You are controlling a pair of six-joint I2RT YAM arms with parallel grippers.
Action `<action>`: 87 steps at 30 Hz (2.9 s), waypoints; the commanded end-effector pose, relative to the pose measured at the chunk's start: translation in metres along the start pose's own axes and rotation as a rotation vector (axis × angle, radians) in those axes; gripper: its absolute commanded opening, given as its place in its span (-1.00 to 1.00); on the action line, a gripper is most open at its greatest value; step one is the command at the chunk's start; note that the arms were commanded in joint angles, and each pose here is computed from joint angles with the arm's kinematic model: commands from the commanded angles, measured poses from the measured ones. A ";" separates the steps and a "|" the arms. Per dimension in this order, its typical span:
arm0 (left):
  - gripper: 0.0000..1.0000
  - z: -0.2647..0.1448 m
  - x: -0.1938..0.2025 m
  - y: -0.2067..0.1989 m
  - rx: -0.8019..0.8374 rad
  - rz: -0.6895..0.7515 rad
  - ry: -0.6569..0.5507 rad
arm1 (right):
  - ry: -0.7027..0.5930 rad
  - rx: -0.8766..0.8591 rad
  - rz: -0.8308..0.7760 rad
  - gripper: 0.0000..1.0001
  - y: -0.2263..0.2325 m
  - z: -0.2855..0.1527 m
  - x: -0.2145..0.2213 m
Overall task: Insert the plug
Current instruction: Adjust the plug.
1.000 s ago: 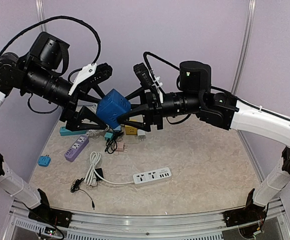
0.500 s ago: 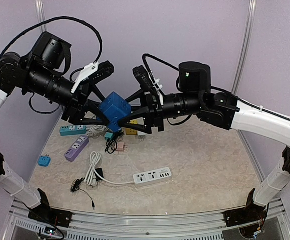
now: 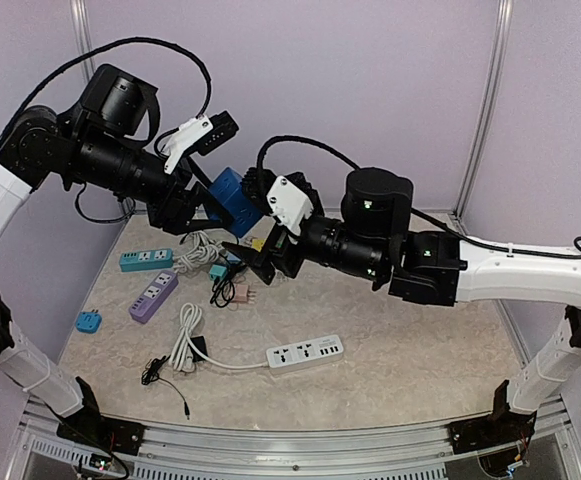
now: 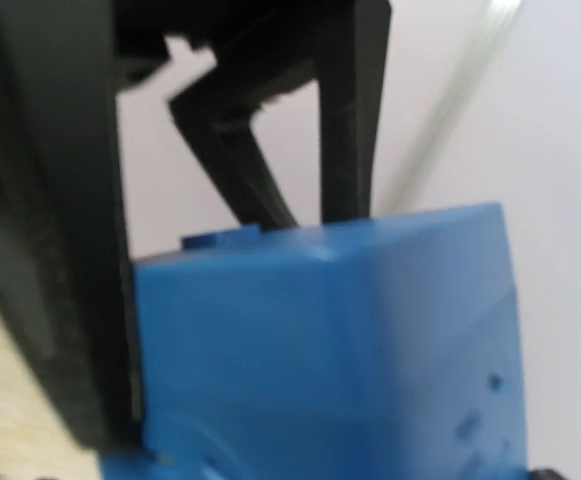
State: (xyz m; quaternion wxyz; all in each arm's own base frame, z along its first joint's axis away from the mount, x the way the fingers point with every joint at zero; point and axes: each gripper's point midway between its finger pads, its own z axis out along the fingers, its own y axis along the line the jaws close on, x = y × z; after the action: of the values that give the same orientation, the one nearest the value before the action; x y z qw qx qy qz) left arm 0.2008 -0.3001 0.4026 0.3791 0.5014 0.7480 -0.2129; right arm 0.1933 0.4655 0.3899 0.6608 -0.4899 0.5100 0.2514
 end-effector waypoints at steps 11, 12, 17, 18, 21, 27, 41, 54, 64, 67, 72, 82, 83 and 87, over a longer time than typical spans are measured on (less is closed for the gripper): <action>-1.00 0.008 -0.008 0.023 -0.094 -0.065 -0.029 | -0.074 0.300 -0.097 0.02 -0.029 0.008 -0.036; -1.00 0.009 -0.007 0.023 -0.093 -0.066 -0.028 | -0.076 0.299 -0.101 -0.13 -0.027 0.009 -0.037; -1.00 0.011 -0.005 0.021 -0.082 -0.065 -0.020 | -0.077 0.313 -0.086 -1.00 -0.027 0.010 -0.041; -1.00 0.010 -0.005 0.021 -0.080 -0.062 -0.020 | -0.081 0.315 -0.075 -1.00 -0.028 0.009 -0.042; -0.26 0.006 -0.008 0.015 -0.050 -0.037 -0.035 | -0.075 0.296 -0.041 -1.00 -0.028 0.008 -0.044; 0.97 -0.023 -0.026 0.005 0.015 0.113 -0.115 | -0.066 0.150 0.034 -1.00 -0.014 0.006 -0.044; 0.98 -0.079 -0.021 -0.045 0.186 0.445 -0.230 | -0.331 -0.429 0.222 -1.00 0.020 -0.055 -0.096; 0.97 -0.053 -0.060 -0.049 0.089 0.420 -0.299 | -0.316 -0.450 0.218 -1.00 0.026 -0.058 -0.089; 0.46 -0.039 -0.058 -0.057 0.136 0.449 -0.271 | -0.307 -0.425 0.205 -1.00 0.023 -0.061 -0.086; 0.57 -0.036 -0.056 -0.062 0.160 0.452 -0.262 | -0.314 -0.423 0.199 -1.00 0.022 -0.060 -0.088; -0.11 -0.036 -0.056 -0.067 0.183 0.451 -0.266 | -0.324 -0.421 0.195 -1.00 0.022 -0.059 -0.090; -1.00 -0.035 -0.054 -0.050 0.091 0.398 -0.237 | -0.138 -0.269 0.226 0.78 -0.002 -0.047 -0.066; -1.00 -0.032 -0.052 -0.044 0.058 0.385 -0.220 | -0.099 -0.249 0.231 0.96 -0.006 -0.047 -0.062; -1.00 -0.015 -0.035 -0.021 -0.056 0.372 -0.119 | 0.027 -0.256 0.236 0.99 -0.005 -0.048 -0.049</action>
State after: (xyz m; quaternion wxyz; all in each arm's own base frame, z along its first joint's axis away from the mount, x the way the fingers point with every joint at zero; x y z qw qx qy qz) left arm 0.1564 -0.3237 0.4506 0.4587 0.6310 0.5887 -0.2118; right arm 0.1510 0.4376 0.4488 0.5842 -0.5074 0.4722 0.4223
